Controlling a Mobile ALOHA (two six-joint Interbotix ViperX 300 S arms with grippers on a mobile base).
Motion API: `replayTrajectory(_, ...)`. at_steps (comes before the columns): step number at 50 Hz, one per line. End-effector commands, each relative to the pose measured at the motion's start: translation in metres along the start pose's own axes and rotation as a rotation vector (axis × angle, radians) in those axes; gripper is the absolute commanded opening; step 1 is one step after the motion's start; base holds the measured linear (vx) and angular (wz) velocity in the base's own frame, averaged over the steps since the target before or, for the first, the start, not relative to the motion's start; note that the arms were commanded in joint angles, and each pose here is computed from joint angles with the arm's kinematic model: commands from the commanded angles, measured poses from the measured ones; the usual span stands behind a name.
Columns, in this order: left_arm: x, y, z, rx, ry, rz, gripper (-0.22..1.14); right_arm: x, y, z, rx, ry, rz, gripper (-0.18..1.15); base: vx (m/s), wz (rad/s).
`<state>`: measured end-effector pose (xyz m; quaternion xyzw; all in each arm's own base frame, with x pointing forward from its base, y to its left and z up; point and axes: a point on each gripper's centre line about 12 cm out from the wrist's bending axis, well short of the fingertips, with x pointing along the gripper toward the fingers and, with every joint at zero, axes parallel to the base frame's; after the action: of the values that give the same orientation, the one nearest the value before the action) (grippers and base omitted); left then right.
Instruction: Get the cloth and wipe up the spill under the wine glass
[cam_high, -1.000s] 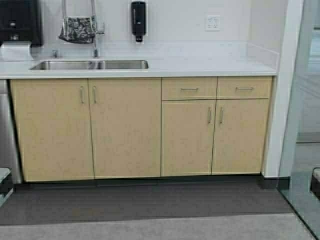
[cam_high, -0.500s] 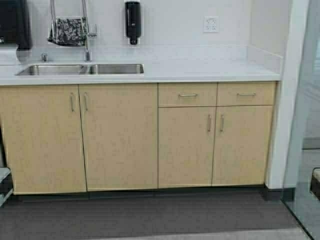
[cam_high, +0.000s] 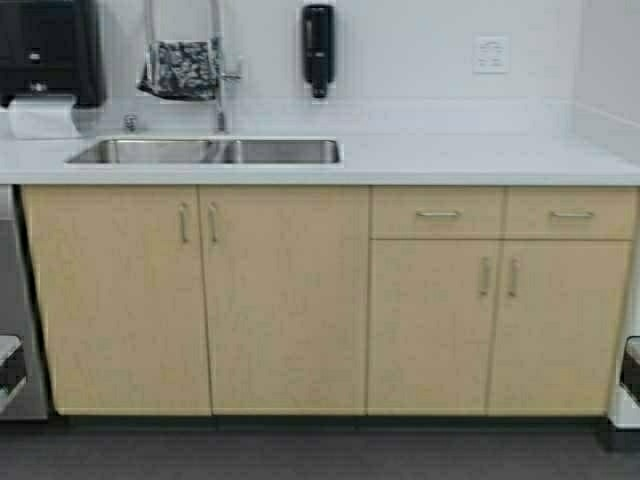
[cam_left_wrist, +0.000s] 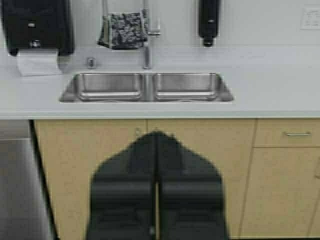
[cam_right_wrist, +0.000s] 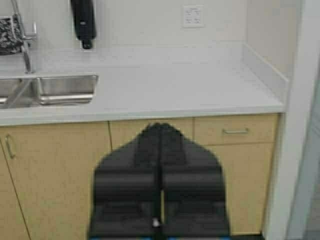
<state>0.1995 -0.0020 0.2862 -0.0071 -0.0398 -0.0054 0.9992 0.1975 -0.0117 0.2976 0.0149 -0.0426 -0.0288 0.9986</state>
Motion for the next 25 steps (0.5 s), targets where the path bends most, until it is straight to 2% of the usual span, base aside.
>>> replayTrajectory(1, 0.0006, -0.0004, 0.0009, 0.007, -0.006, -0.003, 0.02, 0.0012, 0.007, 0.0078, 0.002, -0.025, 0.035, 0.05, 0.41, 0.17)
replayTrajectory(25, 0.0033, -0.0004, -0.0006, -0.02, -0.018, -0.003, 0.02, 0.0003, 0.0116, 0.0033, -0.022, -0.011, 0.06, 0.05, 0.4, 0.18)
